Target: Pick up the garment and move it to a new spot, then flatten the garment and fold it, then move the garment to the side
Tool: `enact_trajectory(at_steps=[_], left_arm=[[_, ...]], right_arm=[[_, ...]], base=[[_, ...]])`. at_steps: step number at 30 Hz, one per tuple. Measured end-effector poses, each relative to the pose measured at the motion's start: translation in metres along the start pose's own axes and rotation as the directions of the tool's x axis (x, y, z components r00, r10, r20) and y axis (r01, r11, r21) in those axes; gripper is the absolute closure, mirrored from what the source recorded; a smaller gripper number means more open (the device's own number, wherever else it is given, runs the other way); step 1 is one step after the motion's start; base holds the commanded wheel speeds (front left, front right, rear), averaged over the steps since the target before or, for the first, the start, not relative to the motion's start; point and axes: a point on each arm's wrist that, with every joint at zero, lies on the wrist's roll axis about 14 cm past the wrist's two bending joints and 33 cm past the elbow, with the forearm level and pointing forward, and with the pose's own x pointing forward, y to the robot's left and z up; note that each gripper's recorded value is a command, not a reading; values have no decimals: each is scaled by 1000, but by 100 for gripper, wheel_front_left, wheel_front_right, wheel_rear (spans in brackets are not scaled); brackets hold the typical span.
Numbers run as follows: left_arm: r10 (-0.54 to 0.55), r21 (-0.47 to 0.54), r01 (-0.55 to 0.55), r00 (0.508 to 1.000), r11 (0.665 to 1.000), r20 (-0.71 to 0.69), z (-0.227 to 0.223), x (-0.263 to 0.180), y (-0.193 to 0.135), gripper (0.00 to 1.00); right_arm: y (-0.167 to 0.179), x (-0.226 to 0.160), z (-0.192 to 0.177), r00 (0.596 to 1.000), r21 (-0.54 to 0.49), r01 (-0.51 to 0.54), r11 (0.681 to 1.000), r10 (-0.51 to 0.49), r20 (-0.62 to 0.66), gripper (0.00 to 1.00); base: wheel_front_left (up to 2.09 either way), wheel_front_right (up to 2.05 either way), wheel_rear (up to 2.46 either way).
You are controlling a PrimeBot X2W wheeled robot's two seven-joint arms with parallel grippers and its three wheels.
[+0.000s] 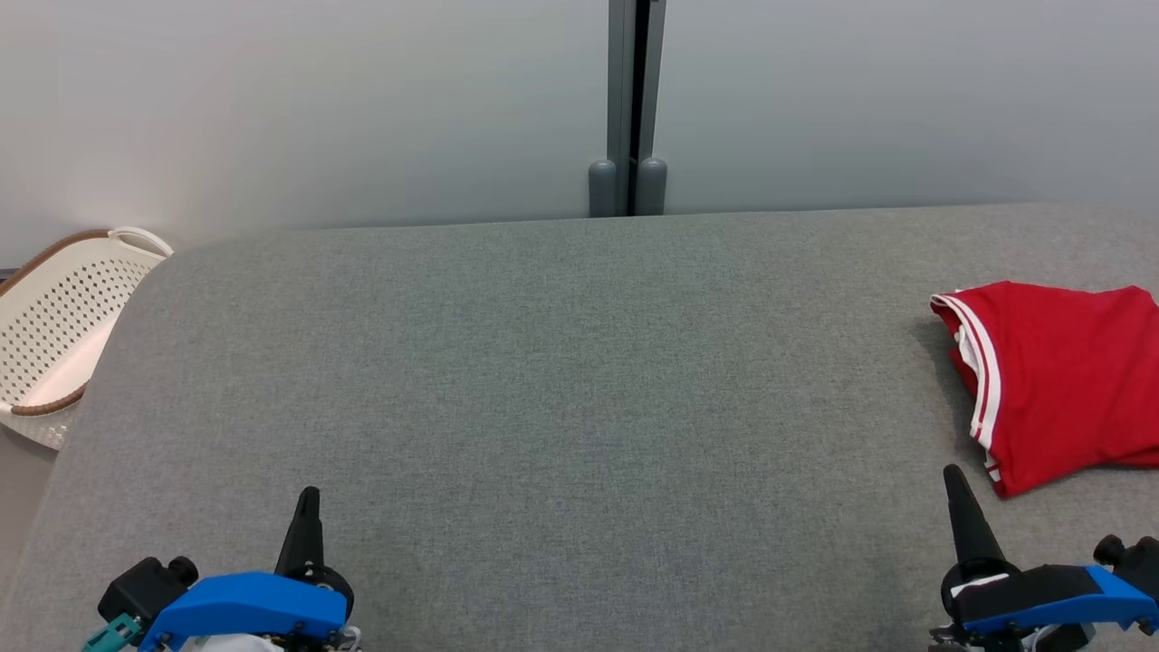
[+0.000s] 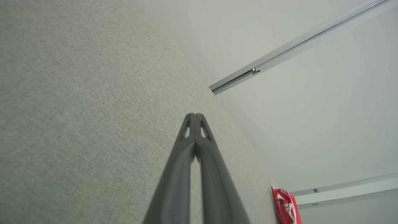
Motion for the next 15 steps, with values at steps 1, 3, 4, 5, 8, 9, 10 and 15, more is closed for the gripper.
enact_trajectory(at_steps=[1,3,4,5,8,9,10,15], left_arm=[[0,-11,0,1000,1000,-3,0,0,0,100],[-6,-33,6,1000,999,-2,1,1,-1,100],[-9,-43,9,1000,999,-2,1,1,-2,100],[-13,-53,13,1000,999,0,3,2,-4,100],[-20,-86,21,1000,996,7,6,4,-5,100],[-22,-97,22,1000,995,9,7,4,-6,100],[-22,-107,23,1000,994,9,7,4,-6,100],[-33,-155,35,999,987,13,10,5,-8,100]], right_arm=[[0,0,0,1000,10,-1,1000,1,-2,100],[2,1,2,1000,31,-4,1000,4,3,100],[2,2,2,1000,45,-6,999,6,4,100],[3,2,2,1000,56,-7,998,7,2,100],[3,2,3,1000,84,-7,996,6,3,100],[3,2,4,1000,96,-7,995,7,4,100],[3,2,4,1000,109,-8,994,7,4,100],[4,3,5,1000,156,-11,988,11,5,100]], base=[[0,0,0],[0,0,0],[0,0,0],[0,0,0],[0,0,0],[0,0,0],[0,0,0],[0,0,0]])
